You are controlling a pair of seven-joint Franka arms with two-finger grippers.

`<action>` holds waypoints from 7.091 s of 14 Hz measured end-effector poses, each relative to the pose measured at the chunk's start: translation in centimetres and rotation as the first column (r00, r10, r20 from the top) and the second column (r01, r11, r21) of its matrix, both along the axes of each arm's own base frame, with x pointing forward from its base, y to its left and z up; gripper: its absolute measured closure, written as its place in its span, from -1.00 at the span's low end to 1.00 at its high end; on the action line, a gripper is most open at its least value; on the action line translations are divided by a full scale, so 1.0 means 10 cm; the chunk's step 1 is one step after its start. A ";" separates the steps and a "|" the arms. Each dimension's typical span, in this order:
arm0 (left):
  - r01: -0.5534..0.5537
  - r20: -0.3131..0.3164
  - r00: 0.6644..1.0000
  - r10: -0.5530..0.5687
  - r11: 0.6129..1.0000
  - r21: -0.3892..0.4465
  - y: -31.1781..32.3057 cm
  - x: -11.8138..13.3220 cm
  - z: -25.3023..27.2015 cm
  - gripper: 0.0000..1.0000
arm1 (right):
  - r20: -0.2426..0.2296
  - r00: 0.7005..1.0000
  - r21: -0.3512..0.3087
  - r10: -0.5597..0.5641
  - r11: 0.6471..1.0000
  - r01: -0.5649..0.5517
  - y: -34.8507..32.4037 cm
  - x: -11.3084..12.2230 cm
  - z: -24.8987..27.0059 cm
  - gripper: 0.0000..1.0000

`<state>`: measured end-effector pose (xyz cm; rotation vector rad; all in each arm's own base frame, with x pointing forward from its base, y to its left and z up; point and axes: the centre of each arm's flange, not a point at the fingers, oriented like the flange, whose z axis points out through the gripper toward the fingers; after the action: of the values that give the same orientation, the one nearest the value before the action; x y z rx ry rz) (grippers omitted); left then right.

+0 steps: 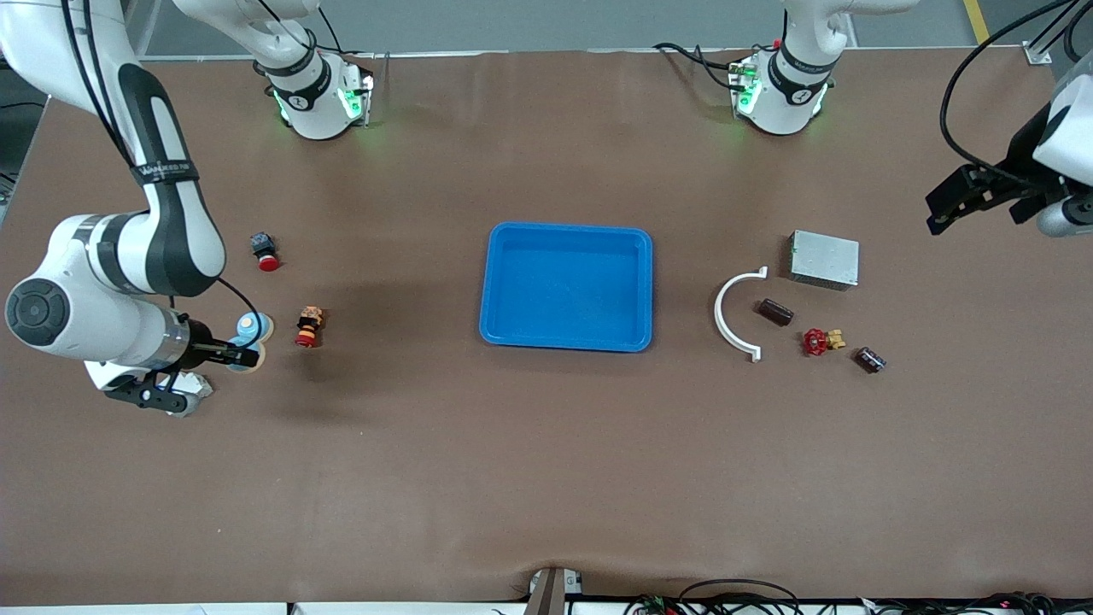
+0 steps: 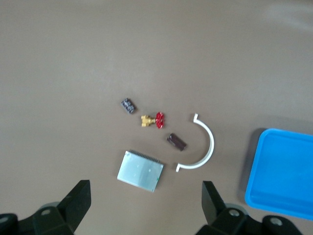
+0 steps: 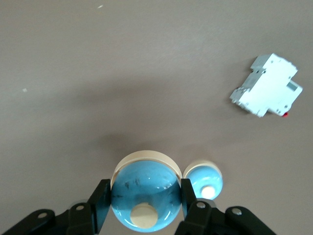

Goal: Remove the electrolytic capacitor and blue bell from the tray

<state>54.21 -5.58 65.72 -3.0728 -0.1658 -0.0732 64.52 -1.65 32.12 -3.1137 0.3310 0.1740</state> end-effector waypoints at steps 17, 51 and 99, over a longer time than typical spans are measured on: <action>-0.031 -0.042 0.999 0.031 1.000 0.002 0.16 -0.17 0.10 -1.00 | 0.029 0.999 -0.020 0.022 1.000 -0.021 -0.53 0.09 -1.07 -0.24; -0.029 -0.050 0.998 0.029 1.000 0.003 0.15 -0.15 0.06 -1.00 | -0.056 0.996 -0.045 0.071 0.996 -0.074 -0.39 0.42 -0.42 -1.00; -0.013 -0.058 0.998 0.013 1.000 0.004 0.06 -0.12 0.01 -1.00 | 0.120 0.987 -0.002 0.110 0.994 -0.111 0.13 -0.87 3.23 -1.00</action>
<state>52.97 -4.94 65.79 -3.0658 -0.1819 0.0167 55.82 -0.39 64.42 -3.1208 0.1562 -0.0126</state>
